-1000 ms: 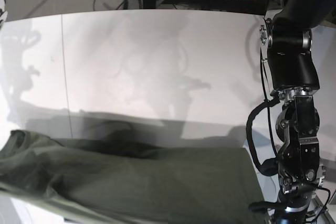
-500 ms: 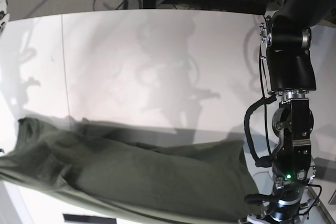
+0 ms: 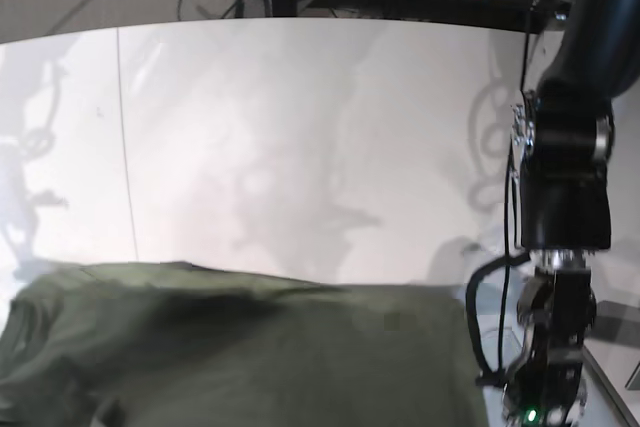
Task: Layout the t-shirt on the table in an organized manner, then fold the t-shirt properly
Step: 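Swing the lifted shirt through the air with both grippers, then lay the shirt flat on the table, dragging it with both grippers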
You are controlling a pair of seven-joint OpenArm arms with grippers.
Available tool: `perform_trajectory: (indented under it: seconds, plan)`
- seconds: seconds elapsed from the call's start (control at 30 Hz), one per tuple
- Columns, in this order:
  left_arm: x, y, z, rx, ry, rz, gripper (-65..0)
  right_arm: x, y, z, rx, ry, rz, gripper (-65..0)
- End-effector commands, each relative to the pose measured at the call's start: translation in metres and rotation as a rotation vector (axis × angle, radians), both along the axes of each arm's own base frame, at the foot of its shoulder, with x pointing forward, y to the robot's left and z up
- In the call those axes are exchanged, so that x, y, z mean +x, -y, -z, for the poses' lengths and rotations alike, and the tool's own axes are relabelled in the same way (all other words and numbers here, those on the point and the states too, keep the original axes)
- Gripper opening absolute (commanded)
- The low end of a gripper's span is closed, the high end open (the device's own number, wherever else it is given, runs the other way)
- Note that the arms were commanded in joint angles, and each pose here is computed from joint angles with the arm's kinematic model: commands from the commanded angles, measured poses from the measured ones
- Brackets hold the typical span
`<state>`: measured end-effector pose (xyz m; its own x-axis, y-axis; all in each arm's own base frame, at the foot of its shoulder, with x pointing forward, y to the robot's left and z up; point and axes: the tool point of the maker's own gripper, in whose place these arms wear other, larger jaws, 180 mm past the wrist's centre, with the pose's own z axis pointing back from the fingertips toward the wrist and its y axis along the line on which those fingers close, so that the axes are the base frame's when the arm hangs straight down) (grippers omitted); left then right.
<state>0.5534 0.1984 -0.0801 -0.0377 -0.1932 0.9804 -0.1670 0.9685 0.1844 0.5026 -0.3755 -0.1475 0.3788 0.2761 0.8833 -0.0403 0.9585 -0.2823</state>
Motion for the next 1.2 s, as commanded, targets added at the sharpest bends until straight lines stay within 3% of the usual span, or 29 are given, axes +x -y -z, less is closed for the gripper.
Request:
perform_trajectory:
  seconds: [0.0,0.23,0.4,0.5,0.63,0.93,1.17]
  plan:
    - [0.001,0.0,-0.046,0.03,0.111,0.0,-65.0,0.004,0.01,-0.053,-0.019,0.133,0.013,-65.0]
    - [-0.005,0.002,-0.13,0.041,0.27,0.004,-65.0,0.012,0.0,-0.132,-0.182,0.236,-0.034,-65.0]
    - [-0.02,0.01,-0.141,0.044,0.32,0.03,-65.0,-0.001,-0.009,-0.16,-0.263,0.299,-0.036,-65.0]
    - [-0.024,0.014,-0.093,0.048,0.245,0.043,-65.0,-0.022,0.007,-0.124,-0.298,0.2,0.02,-65.0]
    - [-0.039,0.019,-0.012,0.053,0.112,0.06,-65.0,-0.05,-0.001,-0.039,-0.305,0.039,0.014,-65.0]
    - [-0.087,0.021,0.142,0.049,-0.197,0.073,-65.0,-0.122,-0.019,0.133,-0.081,-0.255,0.045,-65.0]
    - [-0.126,0.008,0.211,0.077,-0.359,0.062,-65.0,-0.147,-0.032,0.187,-0.014,-0.375,0.04,-65.0]
